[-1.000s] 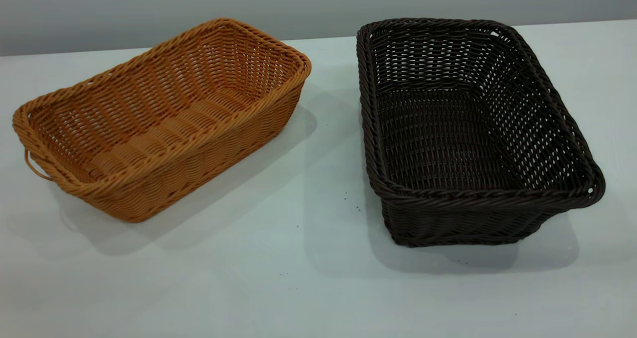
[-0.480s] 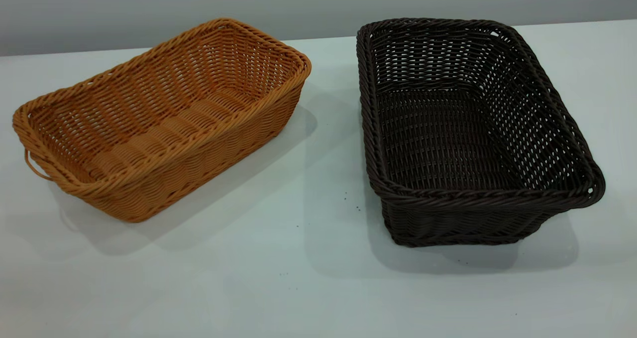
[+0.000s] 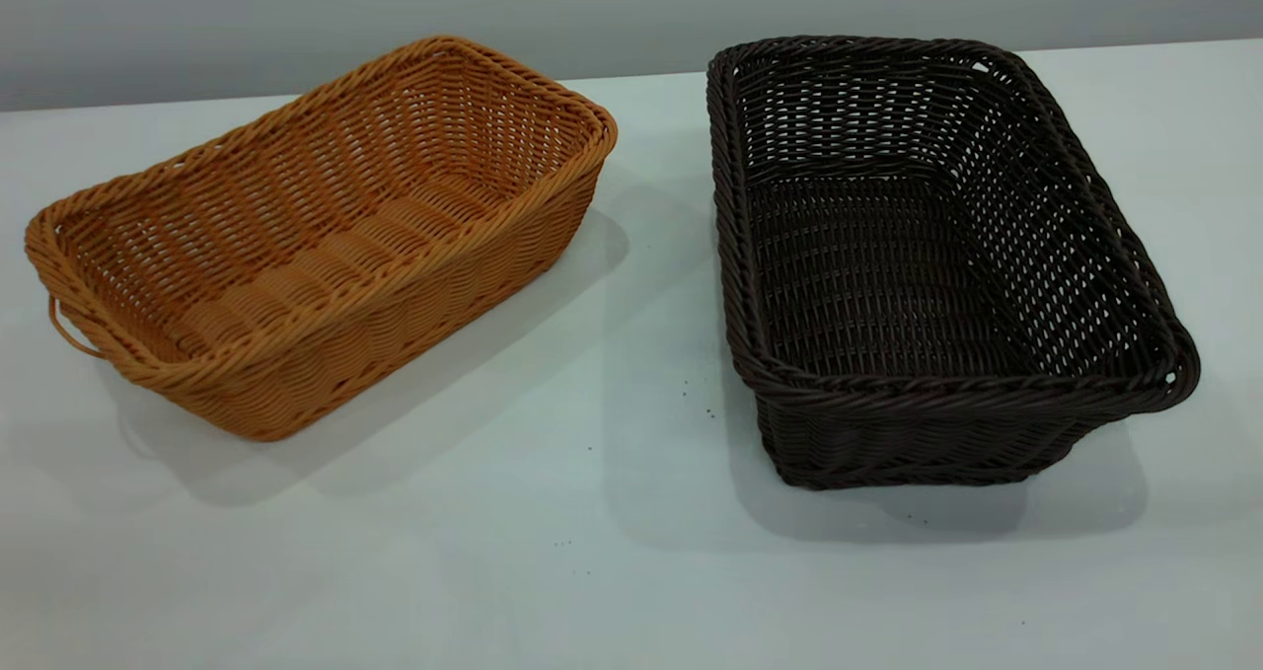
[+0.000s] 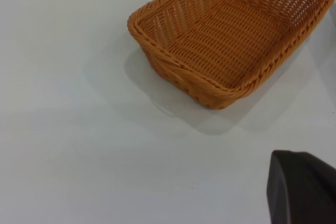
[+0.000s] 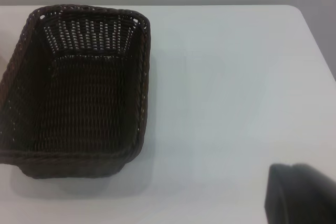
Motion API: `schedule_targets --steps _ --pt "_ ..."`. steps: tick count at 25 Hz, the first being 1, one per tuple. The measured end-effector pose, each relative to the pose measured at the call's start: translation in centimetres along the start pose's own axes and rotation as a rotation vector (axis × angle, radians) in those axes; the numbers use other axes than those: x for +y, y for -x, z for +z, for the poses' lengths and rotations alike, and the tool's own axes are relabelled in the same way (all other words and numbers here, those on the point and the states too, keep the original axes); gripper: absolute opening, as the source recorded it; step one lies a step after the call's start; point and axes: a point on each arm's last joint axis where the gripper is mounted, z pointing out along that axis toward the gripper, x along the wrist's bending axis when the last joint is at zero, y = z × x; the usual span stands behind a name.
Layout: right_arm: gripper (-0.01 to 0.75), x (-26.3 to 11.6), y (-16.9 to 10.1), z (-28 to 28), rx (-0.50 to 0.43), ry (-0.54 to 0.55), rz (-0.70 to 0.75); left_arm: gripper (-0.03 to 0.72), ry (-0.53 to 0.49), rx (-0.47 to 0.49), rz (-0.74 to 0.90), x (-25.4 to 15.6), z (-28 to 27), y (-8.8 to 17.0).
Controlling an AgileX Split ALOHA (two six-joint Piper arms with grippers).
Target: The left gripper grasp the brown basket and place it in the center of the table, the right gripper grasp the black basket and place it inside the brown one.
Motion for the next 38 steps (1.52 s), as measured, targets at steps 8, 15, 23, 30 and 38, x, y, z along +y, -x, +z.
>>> schedule_targets --steps 8,15,23,30,38 --pt "0.003 0.0 0.0 0.0 0.000 0.000 0.000 -0.001 0.000 0.000 0.000 0.0 0.0 0.0" --pt "0.003 0.0 0.0 0.0 -0.001 0.004 -0.002 -0.001 0.000 0.000 0.000 0.0 0.0 0.0" --pt "0.003 0.1 -0.1 0.0 0.017 0.008 0.009 -0.001 0.005 -0.008 -0.002 0.0 0.0 0.1" --pt "0.017 1.0 -0.8 -0.6 0.089 0.035 0.018 -0.001 0.062 -0.075 -0.016 1.7 -0.6 0.6" --pt "0.153 4.6 -1.1 1.8 0.199 -0.037 0.057 0.046 0.157 -0.222 0.089 8.1 -1.1 1.6"
